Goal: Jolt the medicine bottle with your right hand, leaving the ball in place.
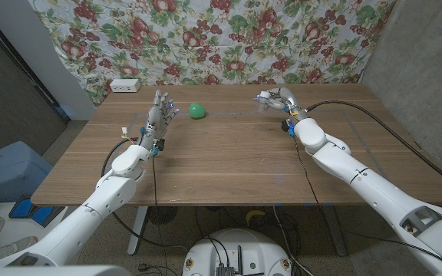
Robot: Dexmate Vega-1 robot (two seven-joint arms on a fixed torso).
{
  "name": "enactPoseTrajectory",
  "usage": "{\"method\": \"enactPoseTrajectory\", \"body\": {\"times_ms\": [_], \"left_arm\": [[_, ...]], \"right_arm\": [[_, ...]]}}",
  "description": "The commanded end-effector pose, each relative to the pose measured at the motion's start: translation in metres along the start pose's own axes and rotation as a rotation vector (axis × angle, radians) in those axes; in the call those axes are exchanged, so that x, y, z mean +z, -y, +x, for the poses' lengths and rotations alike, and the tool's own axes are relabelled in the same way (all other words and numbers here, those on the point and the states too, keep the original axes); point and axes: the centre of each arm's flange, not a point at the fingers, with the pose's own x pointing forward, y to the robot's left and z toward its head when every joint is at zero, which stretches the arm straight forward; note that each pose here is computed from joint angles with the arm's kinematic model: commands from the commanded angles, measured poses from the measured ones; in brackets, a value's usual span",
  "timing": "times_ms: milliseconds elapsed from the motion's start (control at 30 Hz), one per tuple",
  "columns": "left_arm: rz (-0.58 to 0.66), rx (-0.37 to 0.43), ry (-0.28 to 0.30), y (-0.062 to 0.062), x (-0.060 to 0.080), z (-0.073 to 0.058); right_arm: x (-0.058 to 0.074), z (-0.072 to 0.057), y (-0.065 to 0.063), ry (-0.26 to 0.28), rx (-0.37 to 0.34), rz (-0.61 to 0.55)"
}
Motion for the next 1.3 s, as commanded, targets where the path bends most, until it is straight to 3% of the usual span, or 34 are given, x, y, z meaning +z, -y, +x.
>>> {"method": "enactPoseTrajectory", "body": {"times_ms": [33,433,733,900,1300], "left_arm": [[0.002,-0.003,0.001,0.000,0.000,-0.002],[0.002,-0.002,0.003,-0.002,0.001,-0.001],[0.000,-0.001,0.004,-0.004,0.001,0.000],[-0.001,0.002,0.004,-0.004,0.001,0.000],[0.001,-0.002,0.004,-0.002,0.001,0.000]], "right_arm": [[-0.006,-0.012,-0.001,0.007,-0.172,0.153],[-0.011,-0.020,-0.003,-0.001,-0.391,0.339],[-0.012,-0.020,-0.003,-0.008,-0.414,0.365],[-0.012,-0.017,-0.003,-0.005,-0.366,0.325],[0.000,-0.006,0.001,0.028,-0.097,0.104]]}}
